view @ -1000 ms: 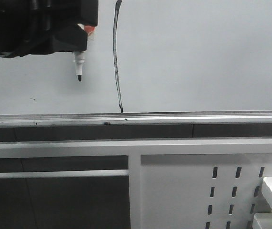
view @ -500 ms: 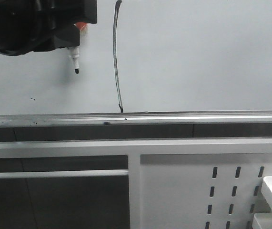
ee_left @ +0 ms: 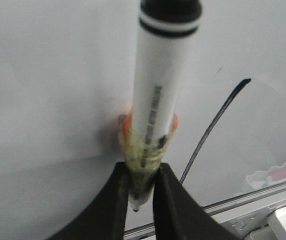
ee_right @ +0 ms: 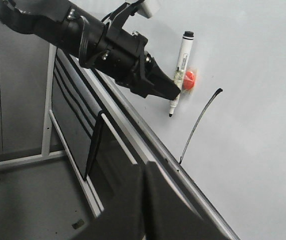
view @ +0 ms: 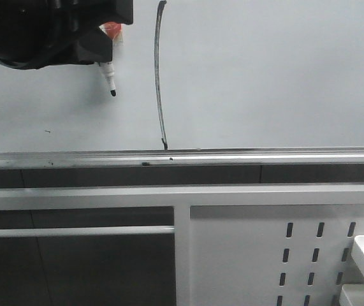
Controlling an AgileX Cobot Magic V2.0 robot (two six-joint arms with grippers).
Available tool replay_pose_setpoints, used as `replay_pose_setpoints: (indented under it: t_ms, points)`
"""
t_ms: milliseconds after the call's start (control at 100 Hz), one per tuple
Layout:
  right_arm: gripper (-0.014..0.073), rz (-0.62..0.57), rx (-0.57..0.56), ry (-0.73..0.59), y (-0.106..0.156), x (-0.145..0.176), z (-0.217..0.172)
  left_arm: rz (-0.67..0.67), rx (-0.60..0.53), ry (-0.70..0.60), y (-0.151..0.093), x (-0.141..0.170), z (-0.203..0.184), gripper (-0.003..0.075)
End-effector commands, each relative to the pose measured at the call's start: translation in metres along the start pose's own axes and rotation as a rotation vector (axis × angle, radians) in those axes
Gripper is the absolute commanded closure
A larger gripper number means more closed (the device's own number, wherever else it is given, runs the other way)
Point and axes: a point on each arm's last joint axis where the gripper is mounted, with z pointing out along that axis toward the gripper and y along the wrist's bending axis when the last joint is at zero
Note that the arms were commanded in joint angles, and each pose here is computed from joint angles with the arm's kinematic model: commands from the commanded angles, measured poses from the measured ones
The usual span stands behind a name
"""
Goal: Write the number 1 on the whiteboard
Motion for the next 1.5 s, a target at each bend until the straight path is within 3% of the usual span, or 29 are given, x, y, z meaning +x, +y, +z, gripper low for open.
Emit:
replay_pose_setpoints:
  t_ms: [0,930,1180,1380,1490]
  points:
    - [0.0652,0.021,0.054,-0.089,-0.0066,-0.0134,-0.0027,-0.016,-0.025,-0.155,-0.0013,-0.0318,-0.0031,0.074]
    - [0.0652,0.042,0.041,-0.087,-0.0055,-0.013,-0.0025,-0.014,-0.011,-0.136,-0.0023,-0.0307,-0.0027,0.0735]
    - [0.0652,0.042,0.04,-0.084,-0.0054,-0.0124,-0.0018,-0.014,-0.013,-0.139,-0.0021,-0.031,-0.0027,0.0567]
    - [0.0652,0.042,0.04,-0.084,-0.0054,-0.0124,-0.0018,-0.014,-0.014,-0.141,-0.002,-0.0311,-0.0027,0.0502]
    - [0.0652,0.042,0.04,-0.084,-0.0054,-0.0124,-0.0018,-0.014,-0.014,-0.141,-0.002,-0.0311,-0.0027,0.043]
